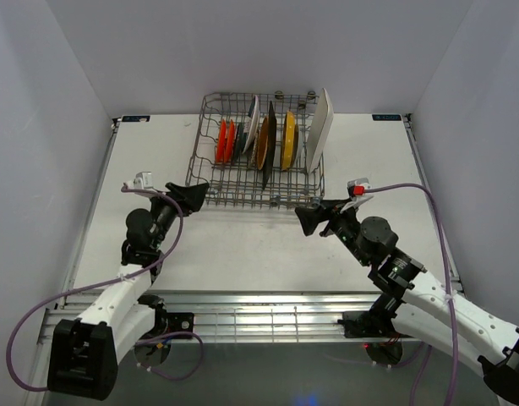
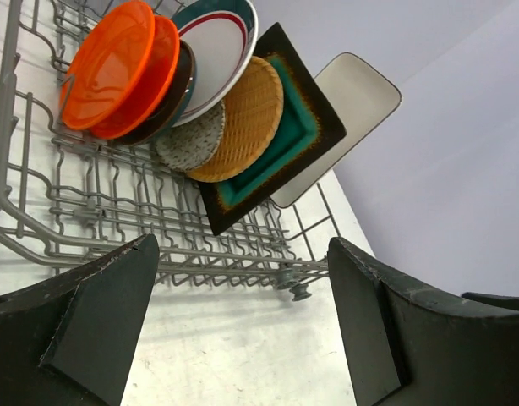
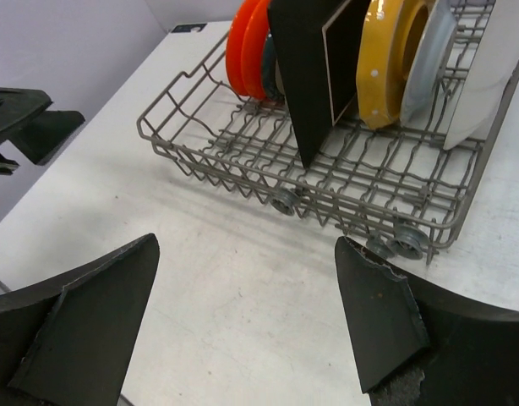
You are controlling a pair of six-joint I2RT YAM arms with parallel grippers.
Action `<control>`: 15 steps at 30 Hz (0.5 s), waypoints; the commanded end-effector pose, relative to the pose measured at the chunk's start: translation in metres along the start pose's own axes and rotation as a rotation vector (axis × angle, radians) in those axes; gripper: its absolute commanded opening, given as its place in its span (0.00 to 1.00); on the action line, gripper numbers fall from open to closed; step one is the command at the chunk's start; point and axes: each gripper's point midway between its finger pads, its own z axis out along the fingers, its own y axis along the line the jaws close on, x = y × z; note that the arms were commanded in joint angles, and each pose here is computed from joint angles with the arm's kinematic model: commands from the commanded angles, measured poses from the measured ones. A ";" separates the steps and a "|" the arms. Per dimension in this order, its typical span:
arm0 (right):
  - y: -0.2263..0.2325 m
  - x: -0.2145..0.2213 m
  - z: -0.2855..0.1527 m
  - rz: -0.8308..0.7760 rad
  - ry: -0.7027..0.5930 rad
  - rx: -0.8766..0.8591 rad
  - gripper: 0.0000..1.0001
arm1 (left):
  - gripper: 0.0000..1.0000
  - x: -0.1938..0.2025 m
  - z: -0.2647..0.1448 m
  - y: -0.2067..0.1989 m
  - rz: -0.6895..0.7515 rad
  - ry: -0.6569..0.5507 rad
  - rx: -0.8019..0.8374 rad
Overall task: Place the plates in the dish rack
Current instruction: Reset both arms
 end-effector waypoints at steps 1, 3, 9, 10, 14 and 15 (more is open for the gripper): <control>-0.004 -0.001 -0.004 0.026 -0.042 0.009 0.90 | 0.91 0.008 -0.011 0.001 -0.036 -0.012 0.008; 0.000 0.001 -0.007 0.048 -0.060 -0.028 0.90 | 0.91 0.013 -0.017 0.004 -0.066 -0.011 0.003; -0.003 0.019 -0.007 0.038 -0.017 -0.027 0.90 | 0.91 0.029 -0.030 0.001 -0.194 0.014 0.029; -0.001 0.015 -0.007 0.034 -0.021 -0.030 0.90 | 0.91 0.032 -0.031 -0.001 -0.200 0.030 0.041; 0.003 0.010 -0.008 0.036 -0.029 -0.050 0.90 | 0.91 0.030 -0.031 -0.001 -0.183 0.024 0.042; 0.004 0.009 -0.008 0.038 -0.031 -0.056 0.90 | 0.91 0.031 -0.031 0.000 -0.174 0.024 0.041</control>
